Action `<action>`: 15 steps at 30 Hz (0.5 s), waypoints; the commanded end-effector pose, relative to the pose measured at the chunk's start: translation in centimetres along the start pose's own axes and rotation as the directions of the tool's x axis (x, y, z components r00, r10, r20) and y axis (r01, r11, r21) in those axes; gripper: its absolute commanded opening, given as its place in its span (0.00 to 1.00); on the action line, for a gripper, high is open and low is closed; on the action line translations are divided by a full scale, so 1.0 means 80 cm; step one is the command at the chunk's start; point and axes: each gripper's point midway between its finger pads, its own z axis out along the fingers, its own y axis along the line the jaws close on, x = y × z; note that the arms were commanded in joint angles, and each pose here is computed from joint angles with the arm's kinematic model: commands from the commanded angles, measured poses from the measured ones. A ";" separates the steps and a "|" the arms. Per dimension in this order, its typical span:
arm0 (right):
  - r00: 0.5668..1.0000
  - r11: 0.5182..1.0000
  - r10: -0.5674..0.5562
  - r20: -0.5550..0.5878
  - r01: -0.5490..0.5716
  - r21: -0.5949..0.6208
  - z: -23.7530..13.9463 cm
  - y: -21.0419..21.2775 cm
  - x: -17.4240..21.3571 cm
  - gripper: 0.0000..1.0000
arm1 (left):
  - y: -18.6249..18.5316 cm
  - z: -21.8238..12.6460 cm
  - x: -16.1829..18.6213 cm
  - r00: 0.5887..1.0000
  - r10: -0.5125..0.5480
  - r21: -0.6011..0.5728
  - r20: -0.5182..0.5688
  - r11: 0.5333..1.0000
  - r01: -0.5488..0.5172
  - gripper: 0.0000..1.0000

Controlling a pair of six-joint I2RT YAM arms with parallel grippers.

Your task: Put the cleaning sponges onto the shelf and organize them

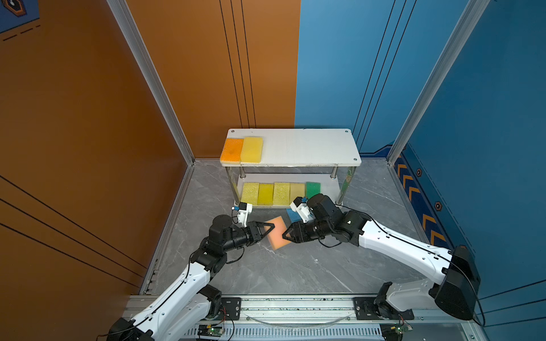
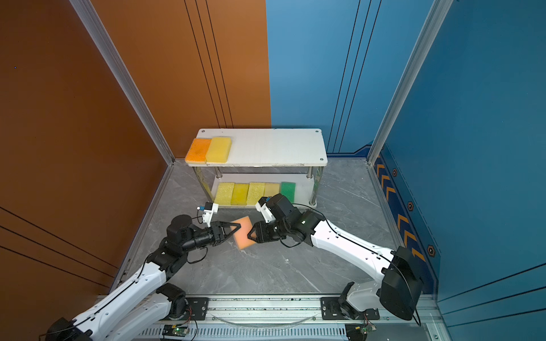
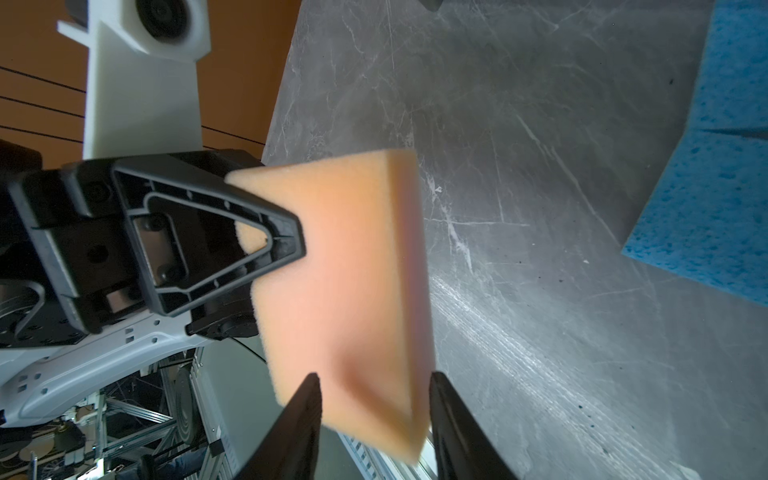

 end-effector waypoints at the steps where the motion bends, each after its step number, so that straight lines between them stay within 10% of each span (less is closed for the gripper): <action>1: 1.000 1.000 -0.005 0.007 0.005 -0.007 -0.010 0.003 0.003 0.47 | -0.010 0.000 -0.008 0.999 0.029 0.022 0.022 0.999 -0.030 0.17; 15: 1.000 0.999 0.008 0.016 -0.008 -0.036 -0.010 0.004 0.009 0.42 | -0.017 -0.006 -0.023 0.998 -0.006 0.061 0.063 0.998 0.002 0.16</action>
